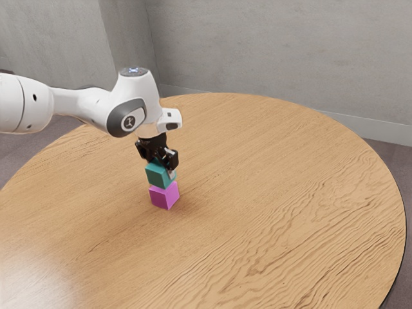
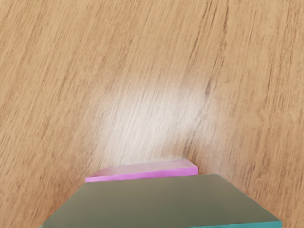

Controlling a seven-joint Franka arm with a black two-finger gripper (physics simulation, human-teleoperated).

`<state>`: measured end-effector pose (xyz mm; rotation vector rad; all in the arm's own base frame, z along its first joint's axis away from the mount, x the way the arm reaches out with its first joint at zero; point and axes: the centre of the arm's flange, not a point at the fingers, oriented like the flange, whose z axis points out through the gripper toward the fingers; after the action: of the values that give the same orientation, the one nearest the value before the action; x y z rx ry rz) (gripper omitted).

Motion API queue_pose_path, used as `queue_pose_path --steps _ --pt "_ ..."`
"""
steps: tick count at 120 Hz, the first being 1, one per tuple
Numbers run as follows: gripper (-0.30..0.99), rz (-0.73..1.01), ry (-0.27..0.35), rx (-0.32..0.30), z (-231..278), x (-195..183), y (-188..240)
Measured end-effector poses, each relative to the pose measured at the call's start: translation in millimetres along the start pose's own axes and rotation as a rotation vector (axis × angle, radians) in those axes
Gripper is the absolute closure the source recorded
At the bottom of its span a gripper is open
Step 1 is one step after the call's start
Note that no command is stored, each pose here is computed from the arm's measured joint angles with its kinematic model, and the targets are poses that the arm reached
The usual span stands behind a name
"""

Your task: Pick up the blue block with one arm, and put the blue block on the pink block with one arm

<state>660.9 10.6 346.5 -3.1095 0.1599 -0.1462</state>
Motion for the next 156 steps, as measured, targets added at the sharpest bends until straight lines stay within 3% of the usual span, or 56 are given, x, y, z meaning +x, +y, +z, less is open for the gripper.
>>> queue_pose_path --steps 64,86,110,141,156 --pt "0.35 -0.001 -0.002 -0.005 2.5 -0.4 -3.8" --pt "0.16 -0.009 -0.004 -0.016 2.7 -1.5 -11.6" --pt "0.06 0.002 -0.001 -0.014 -2.5 -1.4 -10.1" --pt "0.02 0.021 0.069 0.051 -81.1 -5.5 2.7" --pt "0.01 0.026 0.052 0.051 -110.4 -17.8 15.6"
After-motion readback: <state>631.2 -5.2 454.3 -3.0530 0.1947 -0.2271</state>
